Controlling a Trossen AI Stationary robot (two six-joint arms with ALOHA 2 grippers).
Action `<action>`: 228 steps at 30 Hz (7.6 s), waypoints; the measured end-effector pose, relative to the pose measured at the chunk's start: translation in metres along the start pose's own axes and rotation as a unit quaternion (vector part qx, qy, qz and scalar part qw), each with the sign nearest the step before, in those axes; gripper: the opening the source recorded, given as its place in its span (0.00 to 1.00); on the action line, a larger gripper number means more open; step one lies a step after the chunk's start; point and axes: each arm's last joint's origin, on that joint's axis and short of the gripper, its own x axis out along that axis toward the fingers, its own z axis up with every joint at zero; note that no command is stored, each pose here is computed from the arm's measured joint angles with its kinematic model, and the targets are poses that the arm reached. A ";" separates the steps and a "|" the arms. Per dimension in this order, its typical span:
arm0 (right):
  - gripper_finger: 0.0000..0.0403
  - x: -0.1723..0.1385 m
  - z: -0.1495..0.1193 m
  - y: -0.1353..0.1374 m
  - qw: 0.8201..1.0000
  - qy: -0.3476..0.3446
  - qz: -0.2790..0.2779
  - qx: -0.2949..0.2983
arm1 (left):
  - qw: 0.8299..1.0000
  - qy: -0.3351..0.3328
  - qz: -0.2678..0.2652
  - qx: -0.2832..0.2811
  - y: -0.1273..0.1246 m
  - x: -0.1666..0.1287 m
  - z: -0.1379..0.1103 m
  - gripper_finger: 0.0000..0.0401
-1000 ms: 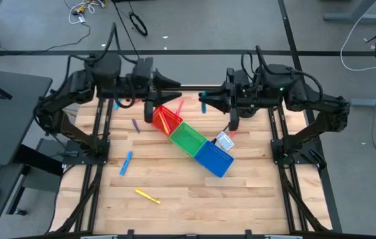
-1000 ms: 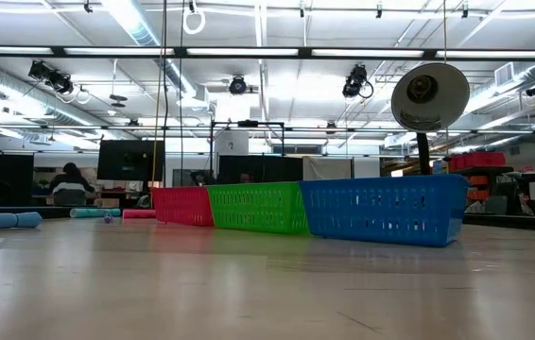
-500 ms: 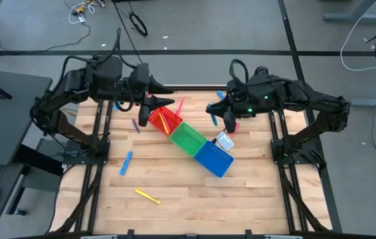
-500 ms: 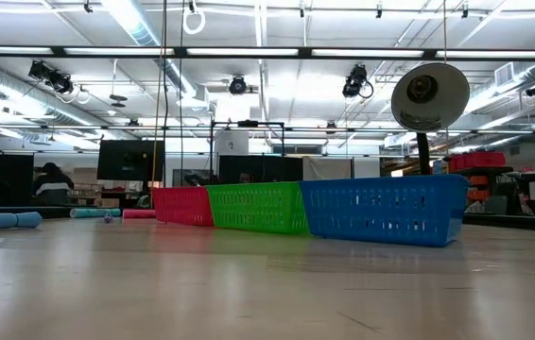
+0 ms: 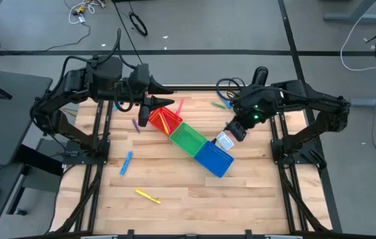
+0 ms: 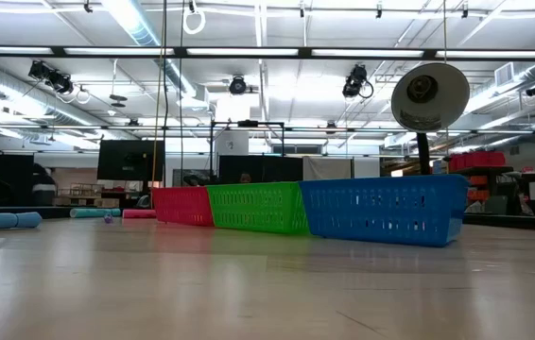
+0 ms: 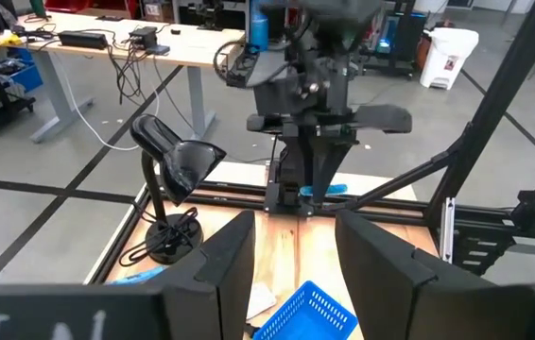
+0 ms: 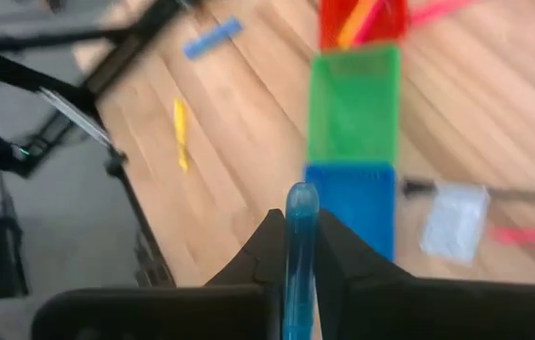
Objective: Pick & Place Markers
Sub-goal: Put the blue pen into the blue bin, then put the pink pen into the blue bin
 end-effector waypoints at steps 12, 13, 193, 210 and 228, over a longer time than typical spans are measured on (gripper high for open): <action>0.05 0.016 -0.005 -0.007 0.995 0.077 -0.055 0.011 | 1.000 -0.002 0.000 -0.003 0.000 0.000 0.000 0.39; 0.05 0.019 -0.004 -0.006 0.995 0.080 -0.058 0.008 | 1.000 -0.002 0.000 -0.005 0.000 0.000 0.000 0.39; 0.38 0.084 -0.053 -0.026 0.991 0.104 -0.086 -0.007 | 0.998 0.050 0.023 0.001 0.006 0.000 -0.010 0.66; 0.38 0.085 -0.046 -0.027 0.958 -0.018 -0.138 0.251 | 0.999 0.049 0.023 0.001 0.006 0.000 -0.009 0.66; 0.41 0.128 -0.072 -0.075 0.834 -0.026 -0.264 0.484 | 0.999 0.047 0.022 0.002 0.005 0.000 -0.009 0.66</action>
